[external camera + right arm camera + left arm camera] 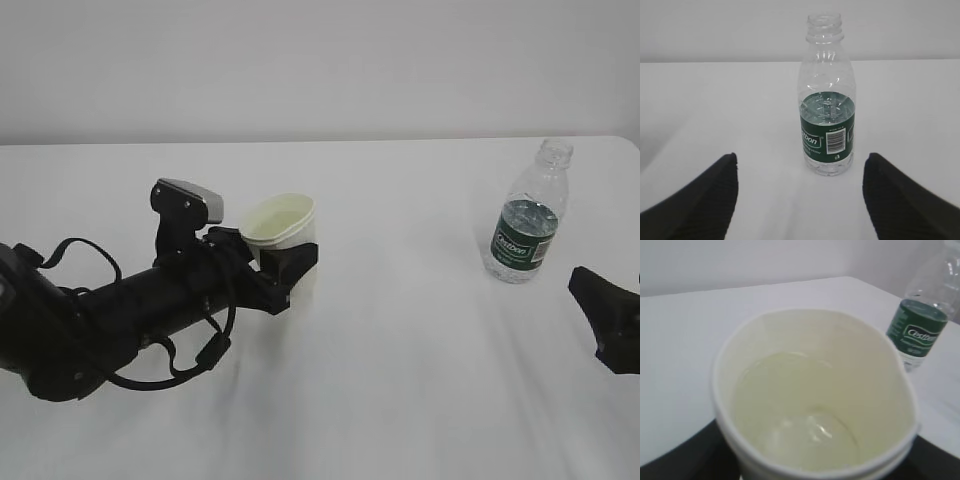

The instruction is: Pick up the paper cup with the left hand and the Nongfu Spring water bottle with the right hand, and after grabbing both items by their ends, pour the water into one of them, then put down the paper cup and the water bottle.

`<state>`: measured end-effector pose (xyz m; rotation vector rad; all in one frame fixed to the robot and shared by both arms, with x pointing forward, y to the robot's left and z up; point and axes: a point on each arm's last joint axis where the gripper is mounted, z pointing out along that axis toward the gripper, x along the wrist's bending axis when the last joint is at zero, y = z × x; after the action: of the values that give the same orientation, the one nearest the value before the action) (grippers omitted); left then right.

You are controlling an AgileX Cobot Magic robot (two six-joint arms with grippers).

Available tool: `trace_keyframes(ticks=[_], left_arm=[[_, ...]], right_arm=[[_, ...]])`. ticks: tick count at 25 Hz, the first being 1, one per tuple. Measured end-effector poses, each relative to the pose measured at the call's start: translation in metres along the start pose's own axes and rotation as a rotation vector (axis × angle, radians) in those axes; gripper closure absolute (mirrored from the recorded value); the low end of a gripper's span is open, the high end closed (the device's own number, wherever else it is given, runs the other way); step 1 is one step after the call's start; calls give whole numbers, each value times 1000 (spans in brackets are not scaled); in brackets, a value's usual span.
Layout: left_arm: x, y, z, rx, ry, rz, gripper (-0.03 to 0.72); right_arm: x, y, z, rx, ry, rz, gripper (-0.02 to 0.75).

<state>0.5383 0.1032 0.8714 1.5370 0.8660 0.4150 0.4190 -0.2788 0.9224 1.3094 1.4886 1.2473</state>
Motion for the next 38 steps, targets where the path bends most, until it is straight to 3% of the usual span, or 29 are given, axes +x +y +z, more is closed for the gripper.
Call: trace_keyframes(ticks=[6, 16, 22, 27, 38], left_arm=[[4, 4, -12, -10, 80, 67, 207], [26, 4, -32, -34, 366, 20, 207], [33, 5, -36, -34, 454, 48, 216], [42, 5, -41, -48, 563, 11, 221], [51, 13, -37, -81, 589, 17, 223]], right_arm=[[0, 0, 0, 0, 0, 0, 147], [0, 0, 0, 0, 0, 0, 148], [0, 0, 0, 0, 0, 0, 148], [0, 0, 0, 0, 0, 0, 148], [0, 0, 0, 0, 0, 0, 148]])
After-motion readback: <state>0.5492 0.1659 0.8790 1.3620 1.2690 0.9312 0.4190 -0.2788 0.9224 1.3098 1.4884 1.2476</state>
